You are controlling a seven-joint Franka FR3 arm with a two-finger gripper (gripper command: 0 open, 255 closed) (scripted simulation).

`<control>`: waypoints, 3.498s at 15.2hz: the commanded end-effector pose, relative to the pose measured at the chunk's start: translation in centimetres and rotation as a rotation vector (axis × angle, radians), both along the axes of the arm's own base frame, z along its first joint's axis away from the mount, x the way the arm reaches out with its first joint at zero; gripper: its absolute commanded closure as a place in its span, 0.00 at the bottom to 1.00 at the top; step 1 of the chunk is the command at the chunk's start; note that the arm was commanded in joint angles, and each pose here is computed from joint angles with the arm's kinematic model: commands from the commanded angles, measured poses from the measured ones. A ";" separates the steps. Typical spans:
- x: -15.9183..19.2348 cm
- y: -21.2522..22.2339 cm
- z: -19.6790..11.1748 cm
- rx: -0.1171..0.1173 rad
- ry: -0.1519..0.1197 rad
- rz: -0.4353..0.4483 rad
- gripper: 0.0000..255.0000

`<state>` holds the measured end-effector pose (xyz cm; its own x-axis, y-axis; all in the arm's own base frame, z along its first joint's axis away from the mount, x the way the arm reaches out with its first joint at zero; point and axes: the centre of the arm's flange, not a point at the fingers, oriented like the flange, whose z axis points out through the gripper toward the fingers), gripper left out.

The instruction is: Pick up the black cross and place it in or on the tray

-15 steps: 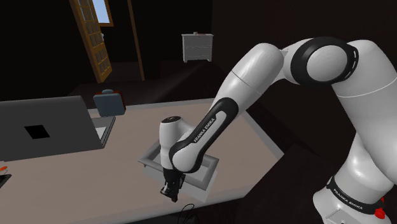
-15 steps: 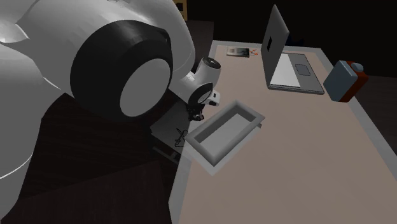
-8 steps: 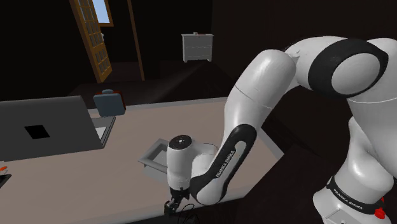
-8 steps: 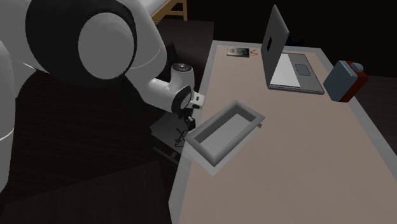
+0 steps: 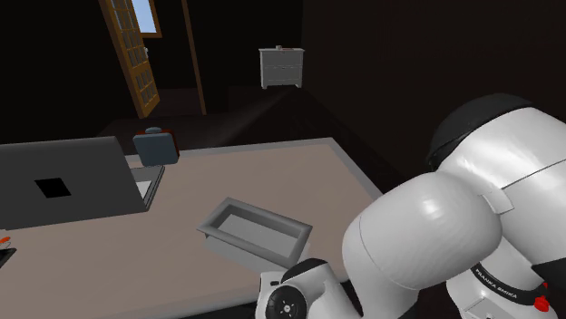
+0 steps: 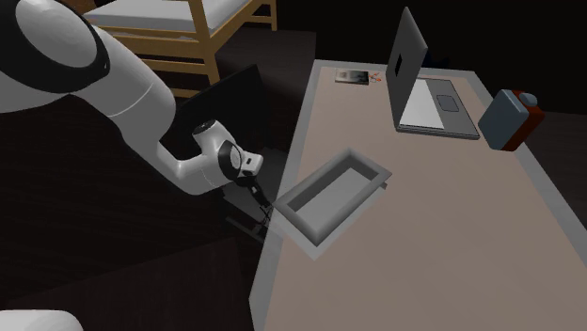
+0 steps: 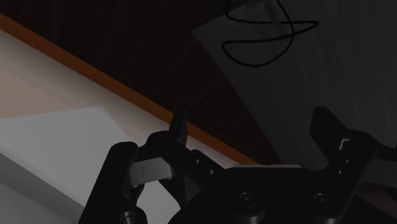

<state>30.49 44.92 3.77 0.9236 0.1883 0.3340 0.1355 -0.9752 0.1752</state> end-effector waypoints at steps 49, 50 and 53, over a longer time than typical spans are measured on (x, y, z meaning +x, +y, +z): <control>4.8 0.9 -14.9 -0.078 0.180 -0.059 1.00; 4.8 0.9 -14.9 -0.078 0.180 -0.059 1.00; 4.8 1.0 -14.9 -0.078 0.180 -0.059 1.00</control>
<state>35.29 45.87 -11.12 0.9772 0.1509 0.1491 0.1144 -0.9668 0.2286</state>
